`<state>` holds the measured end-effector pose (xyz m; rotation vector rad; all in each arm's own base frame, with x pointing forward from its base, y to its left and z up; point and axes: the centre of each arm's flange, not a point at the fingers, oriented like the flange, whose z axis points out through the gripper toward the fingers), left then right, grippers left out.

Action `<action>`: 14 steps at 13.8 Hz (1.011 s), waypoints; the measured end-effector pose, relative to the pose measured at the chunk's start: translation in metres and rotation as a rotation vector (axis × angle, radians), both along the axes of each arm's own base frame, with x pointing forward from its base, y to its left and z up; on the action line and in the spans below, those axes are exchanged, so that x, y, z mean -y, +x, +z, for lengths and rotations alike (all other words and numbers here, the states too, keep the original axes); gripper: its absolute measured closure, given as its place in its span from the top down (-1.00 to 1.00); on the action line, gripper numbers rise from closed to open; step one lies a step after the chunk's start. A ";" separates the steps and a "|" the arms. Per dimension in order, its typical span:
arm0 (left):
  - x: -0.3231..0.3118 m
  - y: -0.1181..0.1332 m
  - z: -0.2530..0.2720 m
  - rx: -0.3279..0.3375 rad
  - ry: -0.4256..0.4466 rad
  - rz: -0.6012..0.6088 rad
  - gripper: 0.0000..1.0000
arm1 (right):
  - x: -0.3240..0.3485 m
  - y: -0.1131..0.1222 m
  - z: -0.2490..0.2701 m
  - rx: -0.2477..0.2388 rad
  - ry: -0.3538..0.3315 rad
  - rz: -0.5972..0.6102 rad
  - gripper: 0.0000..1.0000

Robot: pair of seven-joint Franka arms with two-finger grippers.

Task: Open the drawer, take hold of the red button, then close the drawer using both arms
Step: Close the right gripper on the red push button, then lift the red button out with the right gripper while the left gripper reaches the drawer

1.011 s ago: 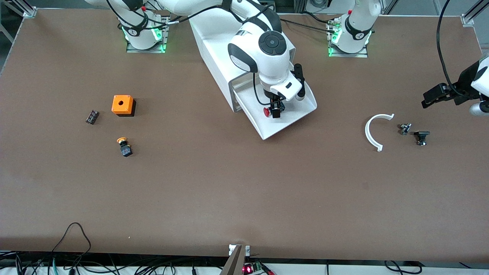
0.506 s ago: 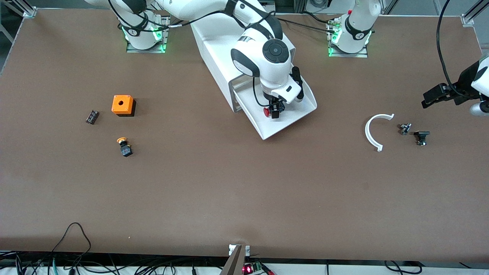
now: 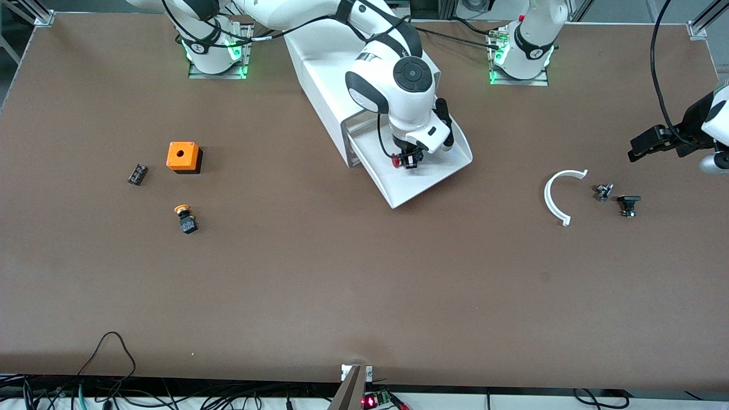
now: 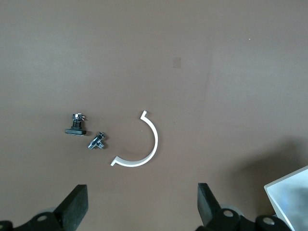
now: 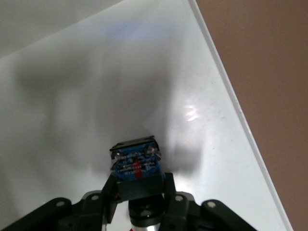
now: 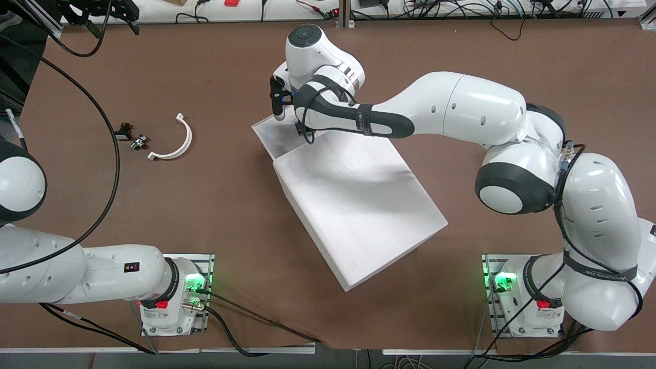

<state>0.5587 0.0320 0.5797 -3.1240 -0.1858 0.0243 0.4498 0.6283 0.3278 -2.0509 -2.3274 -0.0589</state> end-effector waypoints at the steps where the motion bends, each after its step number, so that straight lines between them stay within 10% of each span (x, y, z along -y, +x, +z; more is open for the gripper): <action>1: 0.000 0.000 0.000 0.000 0.000 0.000 1.00 | -0.002 -0.003 0.001 0.003 -0.006 0.007 -0.21; 9: 0.000 0.016 -0.019 0.012 -0.002 -0.002 1.00 | 0.066 0.045 0.183 0.143 0.096 -0.385 -0.21; 14: 0.048 0.055 -0.113 0.030 -0.046 0.083 1.00 | 0.144 0.108 0.154 0.141 0.021 -0.826 -0.21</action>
